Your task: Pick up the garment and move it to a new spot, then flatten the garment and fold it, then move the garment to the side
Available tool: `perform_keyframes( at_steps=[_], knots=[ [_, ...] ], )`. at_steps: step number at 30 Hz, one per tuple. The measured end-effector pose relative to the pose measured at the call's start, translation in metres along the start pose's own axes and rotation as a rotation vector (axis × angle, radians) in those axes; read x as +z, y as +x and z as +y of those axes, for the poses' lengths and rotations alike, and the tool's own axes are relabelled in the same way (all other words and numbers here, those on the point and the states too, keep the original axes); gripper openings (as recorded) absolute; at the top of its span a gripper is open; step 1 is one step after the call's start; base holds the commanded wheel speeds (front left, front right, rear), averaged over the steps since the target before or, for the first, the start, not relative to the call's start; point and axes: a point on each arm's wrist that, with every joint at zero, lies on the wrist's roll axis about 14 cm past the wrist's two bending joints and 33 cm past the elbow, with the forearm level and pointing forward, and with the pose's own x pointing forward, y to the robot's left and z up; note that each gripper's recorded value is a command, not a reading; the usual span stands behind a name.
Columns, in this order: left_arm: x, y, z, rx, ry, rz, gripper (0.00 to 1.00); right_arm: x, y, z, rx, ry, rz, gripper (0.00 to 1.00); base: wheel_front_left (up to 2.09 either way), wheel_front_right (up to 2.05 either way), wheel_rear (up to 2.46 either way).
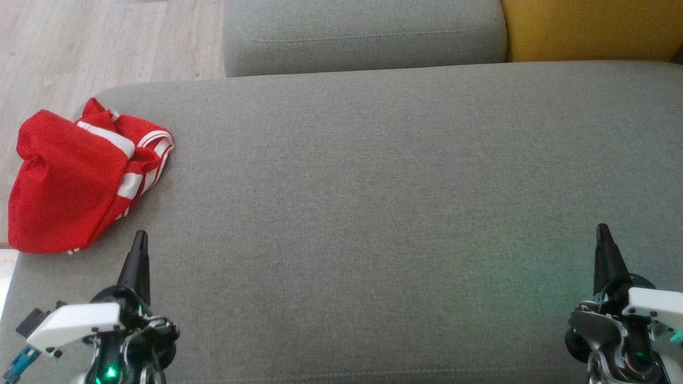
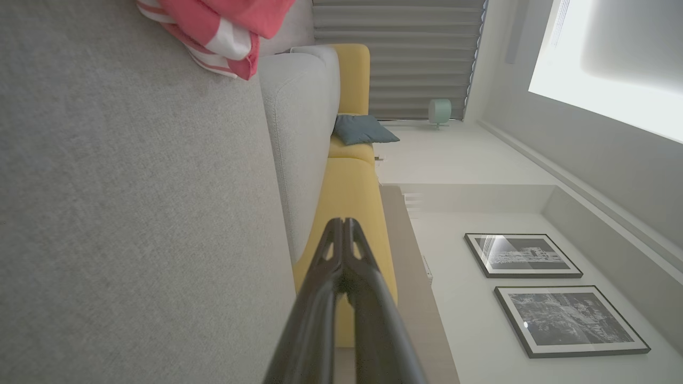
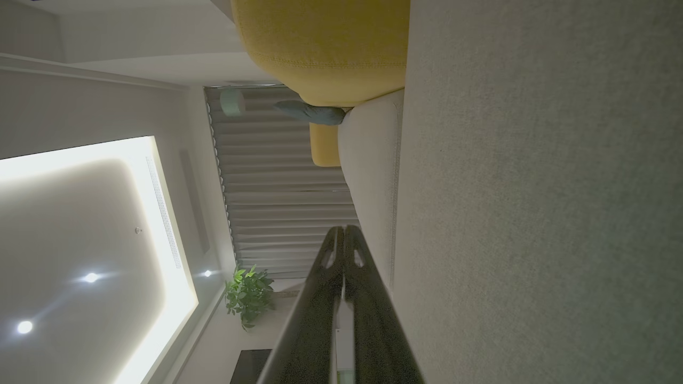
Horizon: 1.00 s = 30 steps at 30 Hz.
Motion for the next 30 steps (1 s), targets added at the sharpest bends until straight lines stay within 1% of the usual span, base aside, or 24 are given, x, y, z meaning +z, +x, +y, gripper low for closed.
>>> perform_keyframes(
  at_steps=[3, 4, 6, 9, 11, 19, 24, 30],
  knots=[
    [0.000, 0.000, 0.000, 0.000, 0.000, 0.000, 0.00, 0.000, 0.000, 0.000, 0.000, 0.000, 0.000, 0.00, 0.00, 0.00, 0.00],
    [0.000, 0.000, 0.000, 0.000, 0.000, 0.000, 1.00, 0.000, 0.000, 0.000, 0.000, 0.000, 0.000, 1.00, 0.00, 0.00, 0.00],
    [-0.001, -0.002, 0.008, 0.024, -0.003, -0.001, 1.00, 0.000, -0.002, -0.007, -0.022, 0.002, 0.000, 1.00, 0.00, 0.00, 0.00],
    [-0.003, -0.015, 0.035, 0.105, -0.018, -0.003, 1.00, 0.000, -0.014, -0.032, -0.096, 0.011, -0.005, 1.00, 0.00, 0.00, 0.00],
    [-0.004, -0.020, 0.043, 0.126, -0.020, -0.003, 1.00, 0.000, -0.019, -0.039, -0.115, 0.010, -0.007, 1.00, 0.00, 0.00, 0.00],
    [-0.009, -0.016, 0.034, 0.101, -0.005, 0.000, 1.00, -0.003, -0.016, -0.033, -0.098, -0.018, -0.002, 1.00, 0.00, 0.00, 0.00],
    [-0.007, -0.015, 0.030, 0.090, 0.045, -0.007, 1.00, -0.004, -0.015, -0.029, -0.088, -0.064, -0.003, 1.00, 0.00, 0.00, 0.00],
    [-0.009, -0.012, 0.018, 0.057, 0.148, -0.004, 1.00, -0.004, -0.014, -0.025, -0.078, -0.160, -0.004, 1.00, 0.00, 0.00, 0.00]
  ],
)
